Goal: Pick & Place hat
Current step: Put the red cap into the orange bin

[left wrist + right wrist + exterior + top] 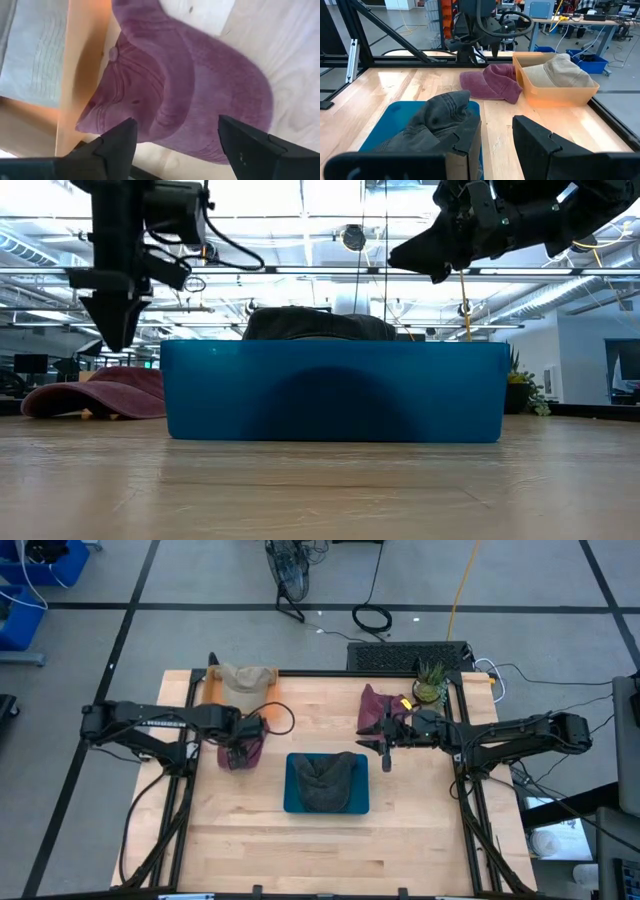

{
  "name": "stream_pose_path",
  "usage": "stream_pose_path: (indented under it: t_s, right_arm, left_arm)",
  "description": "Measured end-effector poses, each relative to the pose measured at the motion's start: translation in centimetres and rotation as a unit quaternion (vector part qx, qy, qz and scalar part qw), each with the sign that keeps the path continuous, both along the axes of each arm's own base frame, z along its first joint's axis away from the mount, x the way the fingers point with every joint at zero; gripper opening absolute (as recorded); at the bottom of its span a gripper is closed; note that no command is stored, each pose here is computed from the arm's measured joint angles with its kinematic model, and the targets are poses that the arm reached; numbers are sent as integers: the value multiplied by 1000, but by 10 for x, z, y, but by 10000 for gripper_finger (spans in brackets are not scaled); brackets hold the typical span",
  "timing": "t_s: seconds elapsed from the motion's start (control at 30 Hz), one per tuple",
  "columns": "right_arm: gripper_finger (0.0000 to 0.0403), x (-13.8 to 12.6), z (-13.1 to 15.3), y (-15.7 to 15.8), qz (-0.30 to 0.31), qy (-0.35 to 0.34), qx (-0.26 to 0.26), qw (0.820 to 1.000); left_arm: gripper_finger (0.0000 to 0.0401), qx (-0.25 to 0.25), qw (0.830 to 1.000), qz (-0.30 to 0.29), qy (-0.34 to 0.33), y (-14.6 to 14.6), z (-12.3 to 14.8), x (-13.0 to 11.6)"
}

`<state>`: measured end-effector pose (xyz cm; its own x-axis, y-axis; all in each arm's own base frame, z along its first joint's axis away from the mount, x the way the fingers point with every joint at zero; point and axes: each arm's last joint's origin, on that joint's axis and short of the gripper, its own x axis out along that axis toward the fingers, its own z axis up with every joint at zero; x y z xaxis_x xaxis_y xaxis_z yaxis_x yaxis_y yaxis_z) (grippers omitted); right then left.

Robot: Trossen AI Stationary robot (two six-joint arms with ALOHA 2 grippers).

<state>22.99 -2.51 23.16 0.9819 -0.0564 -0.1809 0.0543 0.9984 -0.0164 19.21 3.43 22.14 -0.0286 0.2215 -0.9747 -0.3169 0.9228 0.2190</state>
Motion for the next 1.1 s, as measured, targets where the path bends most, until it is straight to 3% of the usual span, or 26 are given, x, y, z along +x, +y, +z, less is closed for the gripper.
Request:
stream_pose_path:
  t_s: [0.1, 0.23, 0.6, 0.7, 1.1]
  right_arm:
    - [100, 0, 0, 0, 0, 1, 0, 1000]
    - [100, 0, -1, 0, 0, 4, 1, 1000]
    - [100, 0, -1, 0, 0, 7, 1, 1000]
    - [100, 0, -2, 0, 0, 8, 1, 1000]
    - [100, 0, -1, 0, 1, 7, -4, 1000]
  left_arm:
    - [275, -9, 1000, 1, 15, 6, -9, -4]
    - [244, -20, 999, 18, 33, 13, -21, -12]
    - [152, -71, 996, 47, -1, 23, -24, -9]
    - [146, -89, 994, 59, -9, 25, -25, -8]
    - [144, -83, 993, 82, -10, 35, -28, -11]
